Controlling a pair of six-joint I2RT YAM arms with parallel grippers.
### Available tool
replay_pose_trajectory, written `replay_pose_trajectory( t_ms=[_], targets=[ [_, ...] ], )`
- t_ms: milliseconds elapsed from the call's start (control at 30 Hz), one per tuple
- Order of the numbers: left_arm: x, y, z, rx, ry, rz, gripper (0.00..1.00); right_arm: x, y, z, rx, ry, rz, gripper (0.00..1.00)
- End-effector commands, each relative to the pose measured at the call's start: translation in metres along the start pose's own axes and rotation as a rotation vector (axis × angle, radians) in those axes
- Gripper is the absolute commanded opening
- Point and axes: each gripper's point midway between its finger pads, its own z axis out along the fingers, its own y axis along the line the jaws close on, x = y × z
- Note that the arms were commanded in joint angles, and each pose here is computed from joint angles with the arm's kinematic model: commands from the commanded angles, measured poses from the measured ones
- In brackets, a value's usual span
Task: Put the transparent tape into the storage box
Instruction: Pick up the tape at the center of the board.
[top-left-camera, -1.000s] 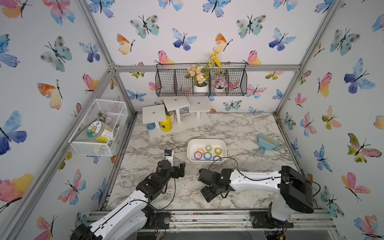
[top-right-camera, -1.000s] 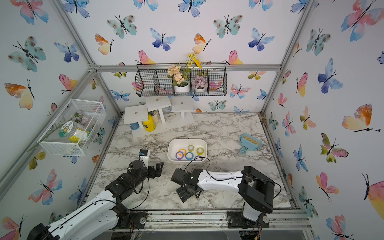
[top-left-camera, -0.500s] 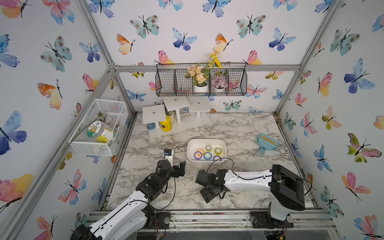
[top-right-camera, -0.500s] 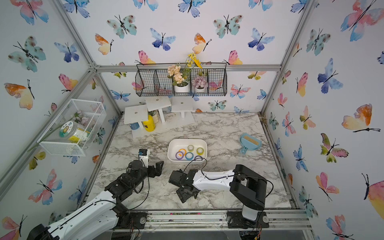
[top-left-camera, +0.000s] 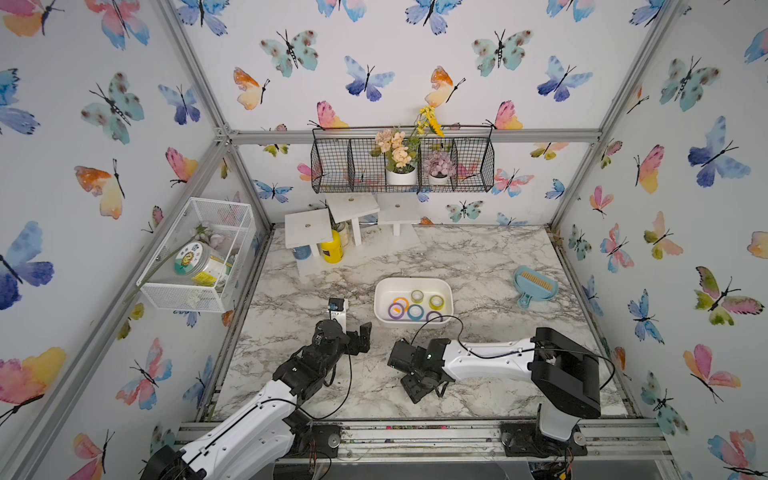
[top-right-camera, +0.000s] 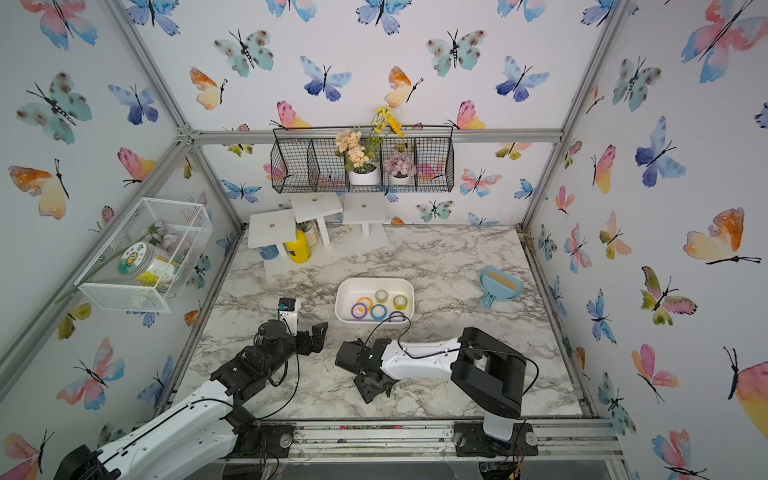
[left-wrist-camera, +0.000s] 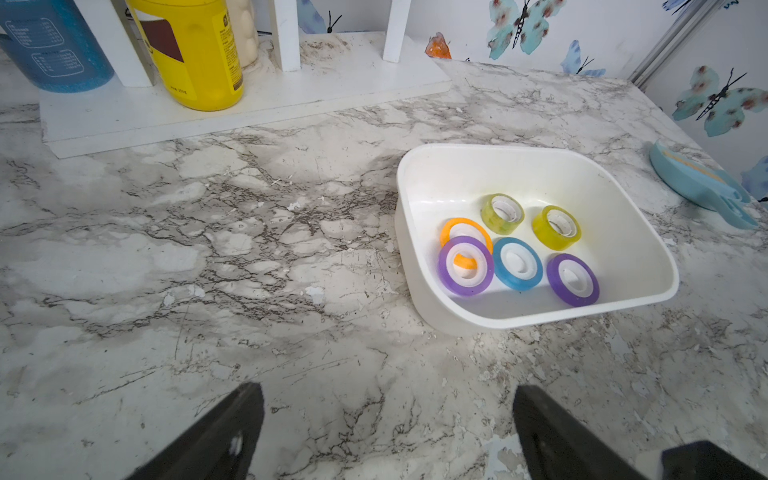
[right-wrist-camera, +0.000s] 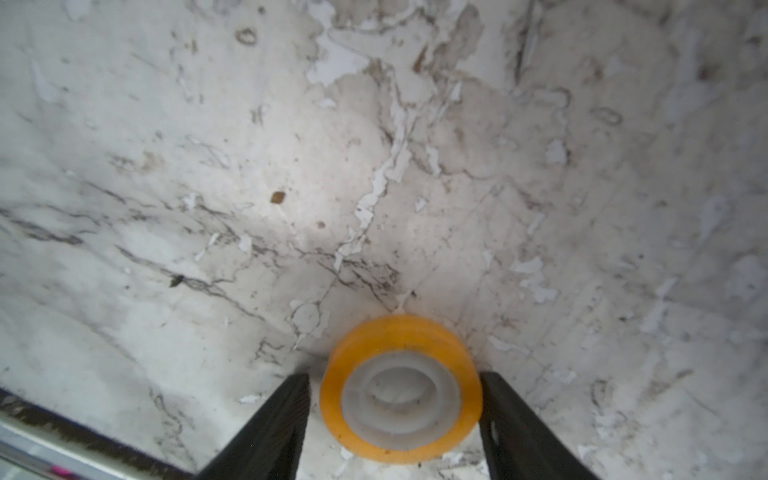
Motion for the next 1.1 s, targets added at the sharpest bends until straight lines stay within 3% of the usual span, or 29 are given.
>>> replay_pose_trajectory(
  t_ms=[0,100,333,533,900,1067],
  targets=[
    [-0.005,-0.002,0.0,0.009,-0.014,0.002,0.99,0.001,-0.009,0.005,0.049,0.015,0.01,0.63],
    [-0.005,-0.001,0.001,0.007,-0.012,0.0,0.99,0.002,-0.01,0.005,0.048,0.017,0.013,0.57],
    [-0.004,-0.001,0.001,0.006,-0.009,0.001,0.99,0.0,-0.011,-0.003,0.036,0.013,0.018,0.55],
    [-0.004,-0.001,0.001,0.005,-0.008,0.001,0.99,-0.015,-0.022,-0.032,-0.003,-0.024,0.031,0.54],
    [-0.004,-0.001,0.001,0.006,-0.008,0.002,0.99,-0.074,-0.091,-0.083,-0.001,-0.134,0.082,0.54],
    [-0.004,-0.001,0.002,0.006,-0.006,0.001,0.99,-0.108,-0.116,-0.09,0.017,-0.164,0.085,0.54]
  ],
)
